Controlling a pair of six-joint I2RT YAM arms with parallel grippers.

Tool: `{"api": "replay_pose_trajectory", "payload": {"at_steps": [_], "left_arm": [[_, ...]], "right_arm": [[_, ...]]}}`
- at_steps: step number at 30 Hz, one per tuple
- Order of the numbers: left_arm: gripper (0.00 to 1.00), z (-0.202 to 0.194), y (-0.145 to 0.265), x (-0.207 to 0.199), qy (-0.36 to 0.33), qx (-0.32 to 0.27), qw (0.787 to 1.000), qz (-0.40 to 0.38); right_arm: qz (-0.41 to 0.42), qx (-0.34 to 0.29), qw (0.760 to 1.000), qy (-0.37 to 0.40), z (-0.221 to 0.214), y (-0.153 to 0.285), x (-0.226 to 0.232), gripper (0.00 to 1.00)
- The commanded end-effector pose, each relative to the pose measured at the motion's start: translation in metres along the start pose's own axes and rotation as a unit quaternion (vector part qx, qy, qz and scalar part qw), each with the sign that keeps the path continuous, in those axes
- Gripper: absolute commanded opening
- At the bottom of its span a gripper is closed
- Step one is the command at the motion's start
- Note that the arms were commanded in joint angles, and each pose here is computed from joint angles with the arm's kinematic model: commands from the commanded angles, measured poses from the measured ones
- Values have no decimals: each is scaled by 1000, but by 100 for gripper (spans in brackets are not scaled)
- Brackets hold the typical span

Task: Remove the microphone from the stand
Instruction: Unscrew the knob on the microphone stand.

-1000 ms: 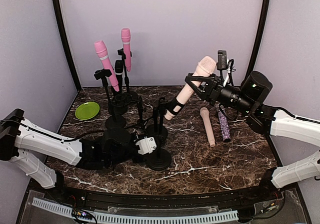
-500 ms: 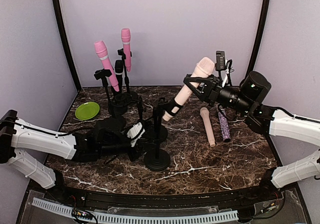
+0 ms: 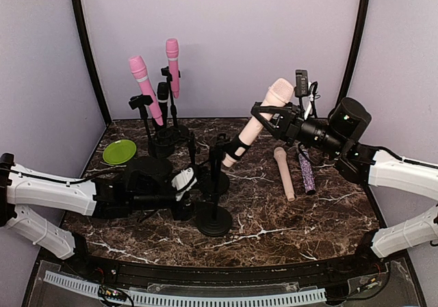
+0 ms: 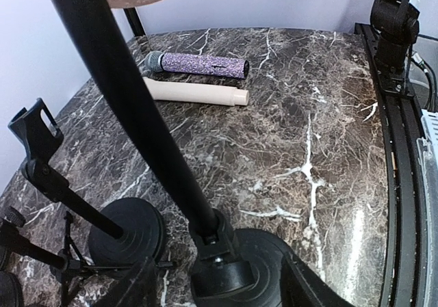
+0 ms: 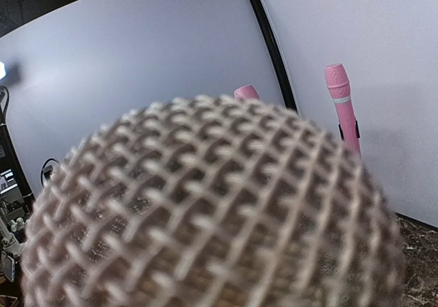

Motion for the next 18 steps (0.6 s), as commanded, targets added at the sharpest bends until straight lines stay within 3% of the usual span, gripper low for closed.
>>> {"api": "replay_pose_trajectory", "payload": {"at_steps": [1,9,13,18], "left_arm": [[65,9,9,0,-76,14,996,43],[64,1,2,-15,-172,76,979,81],[52,4,-3,-12,-200,90,968,123],[46,4,-6,-11,-213,93,963,140]], "right_arm": [[10,-19,1000,13,13,-2,6,25],[9,-21,1000,13,12,0,7,25],[10,-21,1000,12,12,0,6,25],[8,-20,1000,13,12,0,6,25]]}}
Point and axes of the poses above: each gripper's point midway between its finger pads, its own y axis back along the fingers, its own x axis along the line the jaws close on, z = x × y, the point moved 7 cm from there along y, back along the fingers, and after that the axes turned 8 degrees about -y, right-handed, at the moved point
